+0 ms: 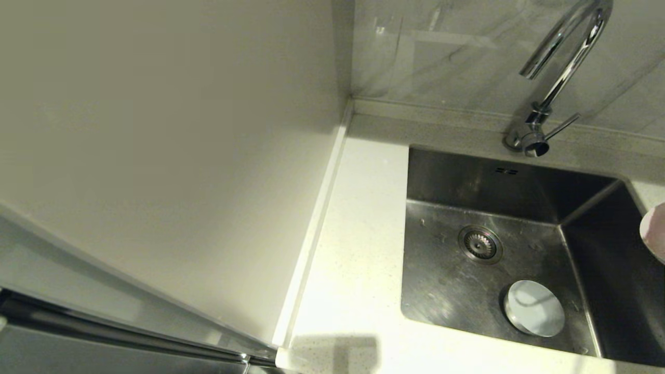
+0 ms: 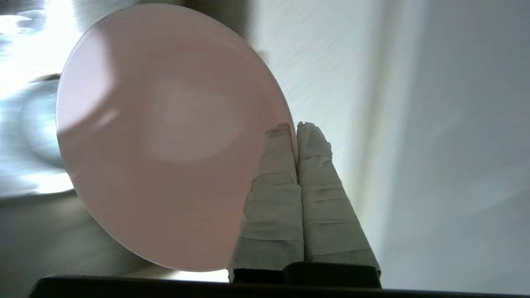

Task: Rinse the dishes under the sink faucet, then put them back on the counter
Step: Put a bowl back to the table from the sink

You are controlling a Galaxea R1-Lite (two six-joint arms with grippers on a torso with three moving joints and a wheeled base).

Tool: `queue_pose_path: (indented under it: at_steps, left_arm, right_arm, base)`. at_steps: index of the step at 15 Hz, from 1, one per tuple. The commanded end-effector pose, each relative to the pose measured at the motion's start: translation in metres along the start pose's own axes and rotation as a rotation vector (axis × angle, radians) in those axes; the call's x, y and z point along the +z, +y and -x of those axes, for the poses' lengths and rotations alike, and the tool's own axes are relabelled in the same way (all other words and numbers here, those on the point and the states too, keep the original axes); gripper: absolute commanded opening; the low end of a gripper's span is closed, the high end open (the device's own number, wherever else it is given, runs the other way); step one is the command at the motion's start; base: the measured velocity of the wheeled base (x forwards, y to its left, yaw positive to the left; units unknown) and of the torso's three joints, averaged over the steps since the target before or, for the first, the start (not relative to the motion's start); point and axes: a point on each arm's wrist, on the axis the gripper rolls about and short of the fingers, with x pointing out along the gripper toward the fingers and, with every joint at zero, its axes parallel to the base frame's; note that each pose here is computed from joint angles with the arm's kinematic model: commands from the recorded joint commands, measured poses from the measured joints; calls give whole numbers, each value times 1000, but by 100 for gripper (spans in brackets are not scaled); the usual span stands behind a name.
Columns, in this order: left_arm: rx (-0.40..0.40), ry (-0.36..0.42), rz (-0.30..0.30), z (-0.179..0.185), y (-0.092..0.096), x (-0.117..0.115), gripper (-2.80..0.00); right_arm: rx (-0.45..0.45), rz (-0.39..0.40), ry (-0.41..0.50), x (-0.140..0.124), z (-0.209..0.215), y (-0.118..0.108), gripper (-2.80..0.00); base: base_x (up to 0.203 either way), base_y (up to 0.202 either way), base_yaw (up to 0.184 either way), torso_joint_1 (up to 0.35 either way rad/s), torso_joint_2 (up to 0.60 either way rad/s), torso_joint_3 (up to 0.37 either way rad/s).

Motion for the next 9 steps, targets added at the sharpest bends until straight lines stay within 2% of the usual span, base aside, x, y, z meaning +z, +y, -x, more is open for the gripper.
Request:
queue_pose_path:
  at_steps: [1, 3, 5, 6, 9]
  left_arm:
    - [0, 3, 0, 0, 0, -1, -280]
    - [0, 2, 0, 0, 0, -1, -280]
    - [0, 2, 0, 0, 0, -1, -280]
    - [0, 2, 0, 0, 0, -1, -280]
    - [0, 2, 0, 0, 0, -1, -280]
  right_arm:
    - [50, -253, 155, 5, -16, 12, -280]
    - [52, -383, 179, 19, -31, 16, -280]
    - [8, -456, 166, 29, -39, 15, -280]
    - [-50, -481, 146, 32, -39, 13, -280]
    - [-114, -550, 12, 57, -40, 2, -280]
  base:
    - [0, 0, 0, 0, 0, 0]
    - [0, 0, 0, 0, 0, 0]
    - [0, 0, 0, 0, 0, 0]
    - [0, 0, 0, 0, 0, 0]
    - [0, 0, 0, 0, 0, 0]
